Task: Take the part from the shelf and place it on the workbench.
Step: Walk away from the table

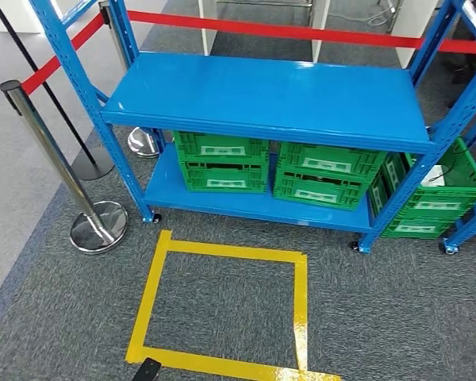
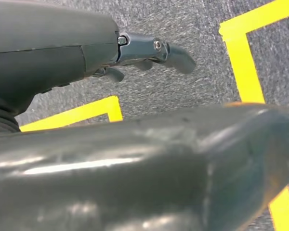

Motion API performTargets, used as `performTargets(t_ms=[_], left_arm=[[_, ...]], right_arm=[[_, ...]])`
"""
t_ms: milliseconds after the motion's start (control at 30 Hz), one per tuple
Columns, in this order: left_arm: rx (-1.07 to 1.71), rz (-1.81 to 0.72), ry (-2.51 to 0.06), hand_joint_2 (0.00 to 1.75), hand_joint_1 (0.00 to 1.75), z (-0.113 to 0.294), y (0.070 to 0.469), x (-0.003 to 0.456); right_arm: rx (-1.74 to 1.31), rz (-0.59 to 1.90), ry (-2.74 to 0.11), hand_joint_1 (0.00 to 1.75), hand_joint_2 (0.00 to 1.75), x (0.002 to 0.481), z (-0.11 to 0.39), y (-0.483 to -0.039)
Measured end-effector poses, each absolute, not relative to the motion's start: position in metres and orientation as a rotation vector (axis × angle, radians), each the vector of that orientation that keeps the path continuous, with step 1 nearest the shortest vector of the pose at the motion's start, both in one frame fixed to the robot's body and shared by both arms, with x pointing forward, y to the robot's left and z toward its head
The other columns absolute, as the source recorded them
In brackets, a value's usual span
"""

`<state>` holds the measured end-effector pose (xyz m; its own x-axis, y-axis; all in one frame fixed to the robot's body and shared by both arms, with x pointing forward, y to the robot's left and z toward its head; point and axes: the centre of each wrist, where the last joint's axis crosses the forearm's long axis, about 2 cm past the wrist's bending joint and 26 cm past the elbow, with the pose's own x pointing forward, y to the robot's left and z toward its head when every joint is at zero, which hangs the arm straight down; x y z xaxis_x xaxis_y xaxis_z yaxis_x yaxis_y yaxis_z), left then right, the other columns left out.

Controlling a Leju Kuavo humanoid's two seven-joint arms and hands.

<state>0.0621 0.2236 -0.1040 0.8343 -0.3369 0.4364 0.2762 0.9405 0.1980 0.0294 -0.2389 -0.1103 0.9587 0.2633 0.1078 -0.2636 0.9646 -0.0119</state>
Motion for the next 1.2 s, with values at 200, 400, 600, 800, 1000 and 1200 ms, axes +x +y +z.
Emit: performTargets(t_ms=[200, 400, 600, 800, 1000, 1200], left_arm=[[0.131, -0.324, -0.484, 0.00, 0.00, -0.1042, 0.2250, 0.0619], [0.131, -0.323, -0.479, 0.00, 0.00, -0.1046, 0.2253, 0.0591], [0.133, -0.324, -0.477, 0.00, 0.00, -0.1050, 0.2270, 0.0584], [0.131, -0.323, -0.480, 0.00, 0.00, -0.1047, 0.2259, 0.0592], [0.130, -0.321, -0.478, 0.00, 0.00, -0.1048, 0.2255, 0.0582], [0.132, -0.321, -0.479, 0.00, 0.00, -0.1048, 0.2262, 0.0590]], right_arm=[[0.001, 0.264, -0.111, 0.00, 0.00, 0.0296, -0.1105, -0.2403], [0.003, 0.261, -0.111, 0.00, 0.00, 0.0289, -0.1105, -0.2404], [0.006, 0.261, -0.117, 0.00, 0.00, 0.0307, -0.1102, -0.2391], [0.004, 0.260, -0.119, 0.00, 0.00, 0.0305, -0.1103, -0.2393], [0.003, 0.258, -0.119, 0.00, 0.00, 0.0303, -0.1104, -0.2400], [0.001, 0.257, -0.117, 0.00, 0.00, 0.0293, -0.1105, -0.2407]])
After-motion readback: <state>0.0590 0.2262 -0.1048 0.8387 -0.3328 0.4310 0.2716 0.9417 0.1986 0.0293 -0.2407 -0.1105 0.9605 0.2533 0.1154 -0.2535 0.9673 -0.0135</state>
